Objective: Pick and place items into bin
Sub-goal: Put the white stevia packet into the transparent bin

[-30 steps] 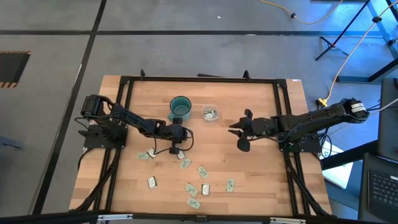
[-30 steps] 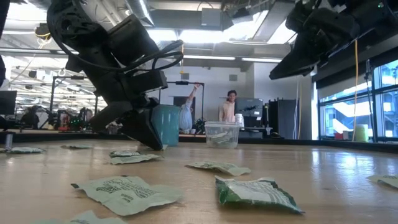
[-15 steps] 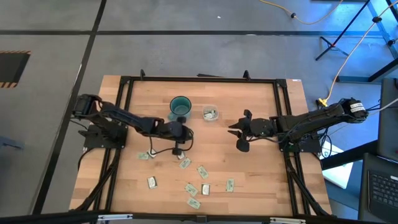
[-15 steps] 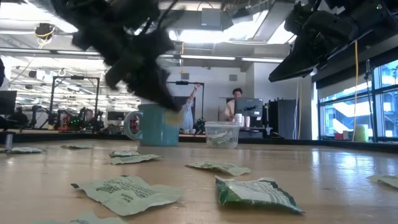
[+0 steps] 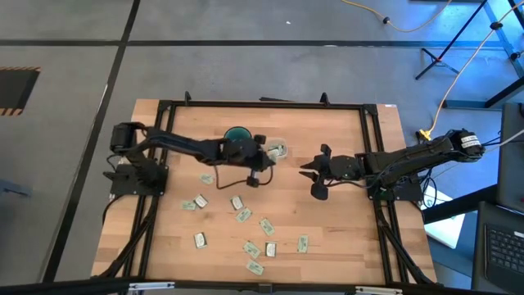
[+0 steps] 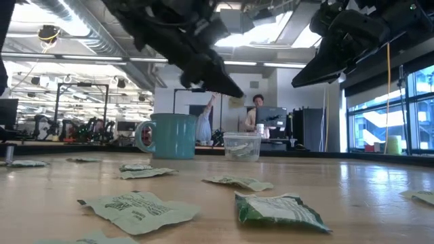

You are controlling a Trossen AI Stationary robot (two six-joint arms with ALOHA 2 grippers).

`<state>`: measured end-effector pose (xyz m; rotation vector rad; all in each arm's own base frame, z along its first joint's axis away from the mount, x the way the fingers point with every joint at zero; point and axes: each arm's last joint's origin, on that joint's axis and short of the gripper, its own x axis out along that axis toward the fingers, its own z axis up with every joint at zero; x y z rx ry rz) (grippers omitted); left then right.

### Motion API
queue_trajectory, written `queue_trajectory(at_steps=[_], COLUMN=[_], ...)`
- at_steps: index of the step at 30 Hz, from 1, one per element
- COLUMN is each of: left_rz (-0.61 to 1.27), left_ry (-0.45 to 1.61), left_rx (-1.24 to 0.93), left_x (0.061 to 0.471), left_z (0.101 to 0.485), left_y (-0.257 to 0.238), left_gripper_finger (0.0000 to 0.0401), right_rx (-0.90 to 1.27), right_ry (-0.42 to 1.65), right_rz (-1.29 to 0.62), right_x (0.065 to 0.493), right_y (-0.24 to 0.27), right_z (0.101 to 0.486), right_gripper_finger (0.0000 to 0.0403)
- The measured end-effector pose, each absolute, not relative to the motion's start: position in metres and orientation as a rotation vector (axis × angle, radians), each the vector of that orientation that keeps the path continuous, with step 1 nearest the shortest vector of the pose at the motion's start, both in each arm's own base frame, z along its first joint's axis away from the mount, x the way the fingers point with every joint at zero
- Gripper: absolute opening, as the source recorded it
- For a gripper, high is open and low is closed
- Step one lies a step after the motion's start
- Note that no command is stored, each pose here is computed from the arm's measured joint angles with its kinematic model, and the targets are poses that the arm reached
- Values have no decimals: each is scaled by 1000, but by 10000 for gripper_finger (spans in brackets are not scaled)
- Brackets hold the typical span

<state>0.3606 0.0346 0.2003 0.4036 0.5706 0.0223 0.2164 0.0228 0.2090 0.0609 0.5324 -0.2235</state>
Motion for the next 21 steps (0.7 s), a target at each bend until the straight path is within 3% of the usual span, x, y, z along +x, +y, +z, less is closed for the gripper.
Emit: queue_trajectory(at_steps=[11,21], left_rz=[43,78], left_ry=[686,657], left_rx=[408,404], left_x=[393,399], left_z=[156,164], left_y=[69,79], left_gripper_finger=[3,2], right_rx=[65,64], right_ry=[539,543], right_rz=[-225,-226], right_x=[216,216], right_y=[23,23], right_z=[208,208], right_gripper_finger=[92,92])
